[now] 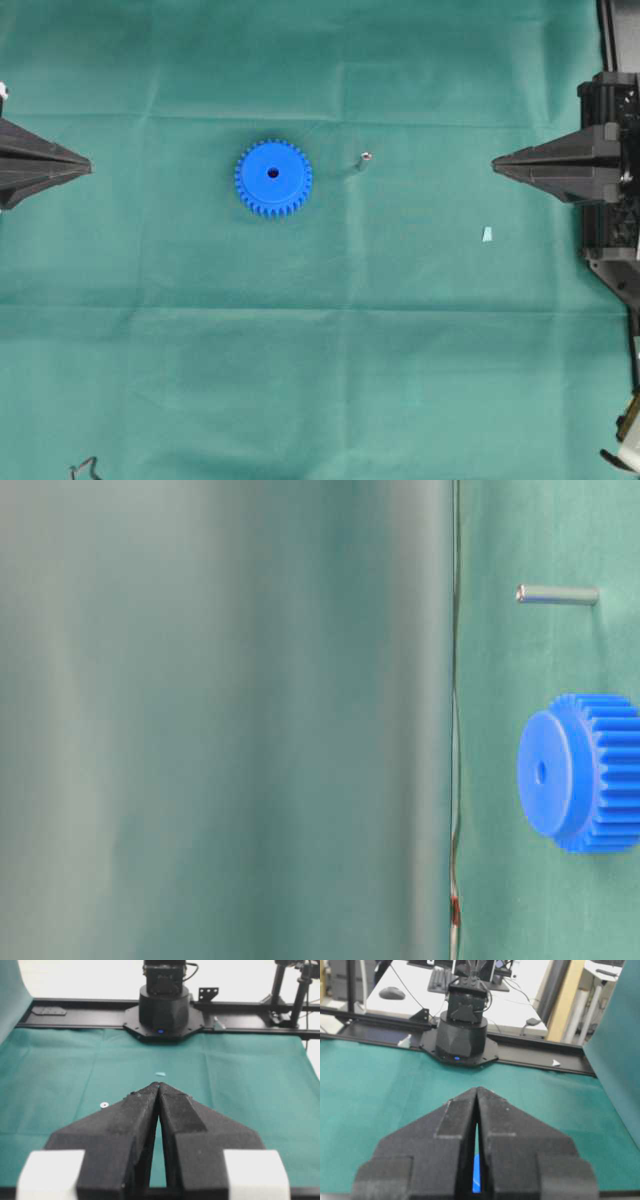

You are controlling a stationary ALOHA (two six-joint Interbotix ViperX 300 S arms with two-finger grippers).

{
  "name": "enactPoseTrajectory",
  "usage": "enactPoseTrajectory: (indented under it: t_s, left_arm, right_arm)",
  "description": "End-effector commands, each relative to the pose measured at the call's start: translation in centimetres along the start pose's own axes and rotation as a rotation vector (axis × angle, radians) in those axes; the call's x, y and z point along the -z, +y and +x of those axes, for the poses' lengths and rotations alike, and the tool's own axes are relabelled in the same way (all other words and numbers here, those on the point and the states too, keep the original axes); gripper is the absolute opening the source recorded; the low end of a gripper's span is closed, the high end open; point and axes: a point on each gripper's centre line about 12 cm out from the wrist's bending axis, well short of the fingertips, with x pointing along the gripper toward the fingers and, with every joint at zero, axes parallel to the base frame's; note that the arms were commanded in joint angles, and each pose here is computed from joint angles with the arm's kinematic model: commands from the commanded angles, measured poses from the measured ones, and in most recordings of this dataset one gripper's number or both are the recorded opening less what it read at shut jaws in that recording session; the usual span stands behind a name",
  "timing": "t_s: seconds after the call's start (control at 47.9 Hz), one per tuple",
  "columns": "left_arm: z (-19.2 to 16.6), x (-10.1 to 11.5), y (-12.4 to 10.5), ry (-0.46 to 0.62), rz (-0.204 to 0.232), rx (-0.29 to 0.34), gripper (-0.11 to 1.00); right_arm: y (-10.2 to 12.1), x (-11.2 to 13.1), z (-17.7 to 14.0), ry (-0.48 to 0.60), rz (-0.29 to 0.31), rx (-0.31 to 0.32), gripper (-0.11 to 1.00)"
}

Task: Insert the shaft into the center hole of the gear.
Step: 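Move the right gripper leftward toward the silver shaft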

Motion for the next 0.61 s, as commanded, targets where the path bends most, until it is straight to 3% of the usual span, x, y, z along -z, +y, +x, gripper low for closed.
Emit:
enactPoseTrajectory:
  t_s: [0.0, 0.292, 0.584]
  left_arm:
    - [0.3, -1.7, 0.2, -0.04, 0.007, -0.007, 0.0]
    - [0.5, -1.5, 0.5, -0.028, 0.009, -0.021, 0.0]
    - [1.0, -0.8, 0.5, 0.011, 0.004, -0.023, 0.0]
  right_arm:
    - [0.1, -0.8, 0.2, -0.018, 0.003, -0.003, 0.02]
    - [-0.7, -1.6, 1.7, 0.061, 0.026, 0.033, 0.02]
    - [-2.1, 2.2, 4.6, 0.195, 0.037, 0.092, 0.03]
